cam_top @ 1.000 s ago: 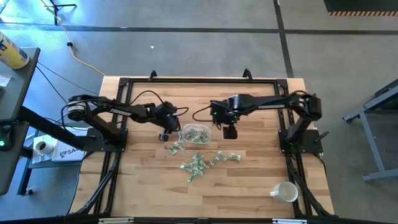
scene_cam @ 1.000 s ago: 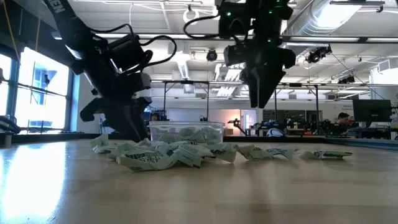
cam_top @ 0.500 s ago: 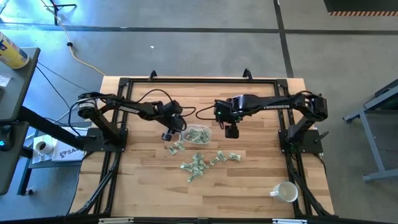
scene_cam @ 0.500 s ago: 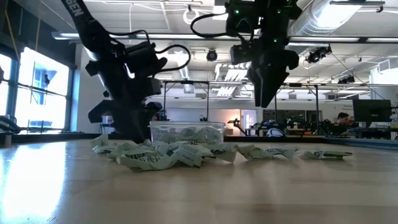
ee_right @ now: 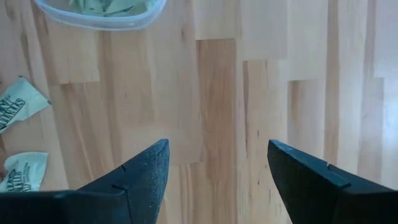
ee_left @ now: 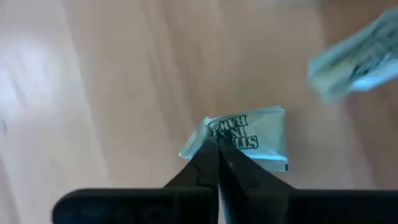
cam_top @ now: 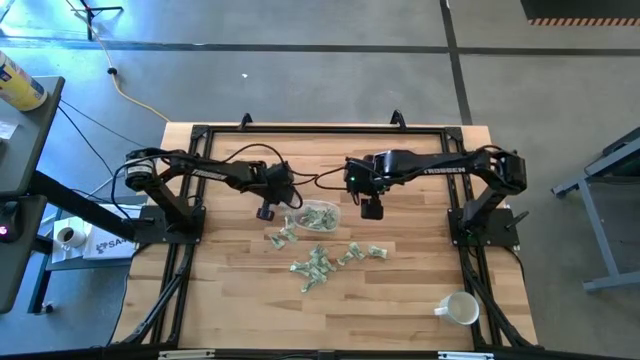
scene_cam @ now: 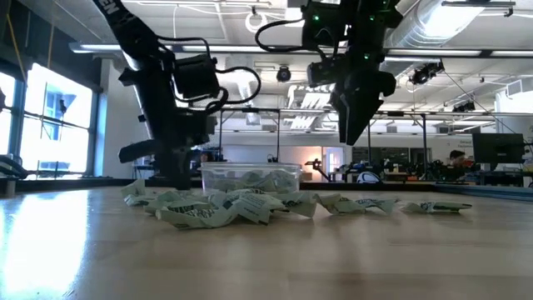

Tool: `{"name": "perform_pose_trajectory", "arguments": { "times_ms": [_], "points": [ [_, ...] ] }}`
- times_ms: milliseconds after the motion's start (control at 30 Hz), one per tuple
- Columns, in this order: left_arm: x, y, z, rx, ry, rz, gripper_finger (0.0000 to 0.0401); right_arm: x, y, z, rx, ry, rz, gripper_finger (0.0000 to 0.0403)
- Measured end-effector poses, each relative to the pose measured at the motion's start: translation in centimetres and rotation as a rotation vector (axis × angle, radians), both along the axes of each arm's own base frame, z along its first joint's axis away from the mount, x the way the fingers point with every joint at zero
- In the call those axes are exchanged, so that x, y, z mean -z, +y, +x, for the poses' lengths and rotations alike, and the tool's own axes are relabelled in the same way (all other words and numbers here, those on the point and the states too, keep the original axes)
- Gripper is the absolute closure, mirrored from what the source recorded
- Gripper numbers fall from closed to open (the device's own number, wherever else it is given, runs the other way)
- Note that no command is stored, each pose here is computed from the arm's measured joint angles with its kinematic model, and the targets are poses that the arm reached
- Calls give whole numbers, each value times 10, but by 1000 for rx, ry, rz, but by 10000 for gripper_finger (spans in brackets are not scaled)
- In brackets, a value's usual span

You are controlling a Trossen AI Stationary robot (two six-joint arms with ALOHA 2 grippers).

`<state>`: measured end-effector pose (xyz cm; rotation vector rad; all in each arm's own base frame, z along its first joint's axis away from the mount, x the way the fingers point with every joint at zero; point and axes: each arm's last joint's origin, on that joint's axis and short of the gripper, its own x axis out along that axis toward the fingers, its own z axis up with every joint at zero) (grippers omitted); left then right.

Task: Pick and place Stevia / Truvia into bins
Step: Put the stevia packet into the transparent container

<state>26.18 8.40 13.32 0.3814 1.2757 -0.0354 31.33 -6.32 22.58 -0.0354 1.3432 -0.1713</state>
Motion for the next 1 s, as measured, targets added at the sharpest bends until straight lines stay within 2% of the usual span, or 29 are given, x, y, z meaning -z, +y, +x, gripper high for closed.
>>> {"name": "perform_pose_trajectory", "arguments": {
  "times_ms": [67,133,233,467,633,833,933,1000],
  "points": [
    [-8,1,-2,-30,30,16,362,0,-3,0,10,-4,-1,141],
    [-22,1,0,-67,14,9,375,0,-7,-1,20,-8,-2,141],
    [-53,3,9,-109,-131,-19,380,0,-11,-1,17,-16,-6,141],
    [-87,3,27,-145,-358,-182,379,0,-18,2,-55,-61,10,141],
    [-91,-1,37,-125,-461,-324,379,15,-20,-4,-97,-54,56,141],
    [-71,-14,52,-127,-420,-416,356,17,-20,2,-143,-122,33,141],
    [-61,-18,56,-164,-387,-476,338,16,-21,5,-145,-167,43,141],
    [-56,-18,56,-208,-364,-481,327,16,-19,5,-154,-165,73,141]
  ]
}}
